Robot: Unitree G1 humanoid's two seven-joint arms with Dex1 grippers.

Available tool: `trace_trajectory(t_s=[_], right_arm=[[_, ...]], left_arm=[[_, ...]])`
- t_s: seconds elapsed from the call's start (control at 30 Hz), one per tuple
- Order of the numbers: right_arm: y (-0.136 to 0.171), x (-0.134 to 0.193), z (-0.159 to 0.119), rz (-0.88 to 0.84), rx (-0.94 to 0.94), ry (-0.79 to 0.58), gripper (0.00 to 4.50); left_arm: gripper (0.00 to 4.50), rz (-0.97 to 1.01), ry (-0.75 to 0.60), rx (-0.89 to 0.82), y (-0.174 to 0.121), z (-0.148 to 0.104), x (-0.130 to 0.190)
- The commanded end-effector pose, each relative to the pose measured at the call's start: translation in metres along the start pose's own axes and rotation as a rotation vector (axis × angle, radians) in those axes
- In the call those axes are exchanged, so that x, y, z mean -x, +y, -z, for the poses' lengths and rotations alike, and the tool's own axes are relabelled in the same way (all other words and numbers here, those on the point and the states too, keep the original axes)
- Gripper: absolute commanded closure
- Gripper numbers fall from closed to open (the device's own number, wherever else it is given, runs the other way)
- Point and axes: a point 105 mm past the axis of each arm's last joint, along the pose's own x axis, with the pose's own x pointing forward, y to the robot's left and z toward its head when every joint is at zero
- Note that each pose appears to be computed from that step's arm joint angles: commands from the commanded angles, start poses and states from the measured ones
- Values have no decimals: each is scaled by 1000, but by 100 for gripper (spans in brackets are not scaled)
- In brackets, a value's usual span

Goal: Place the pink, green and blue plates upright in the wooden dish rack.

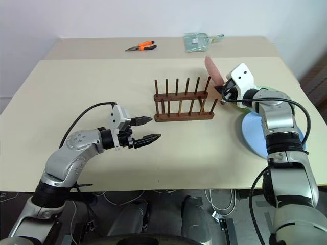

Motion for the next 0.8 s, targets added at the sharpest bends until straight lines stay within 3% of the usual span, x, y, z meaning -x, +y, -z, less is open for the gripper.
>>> trace_trajectory(t_s=[0.03,0.17,0.27,0.4,0.53,0.8], right_arm=[[-9,10,-40,20,-53,-166,446],[-11,23,-59,22,-179,-280,446],[-16,51,-100,14,-379,-522,446],[-5,76,-134,-74,-561,-705,446],[9,82,-140,-106,-696,-749,446],[35,70,-118,-69,-776,-644,446]], left_arm=[[85,2,-18,-42,-2,-7,1],[85,5,-22,-45,-1,-8,0],[85,5,-22,-50,0,-9,0],[85,5,-22,-54,2,-8,1],[85,6,-25,-56,3,-10,3],[85,16,-47,-56,4,-15,3]])
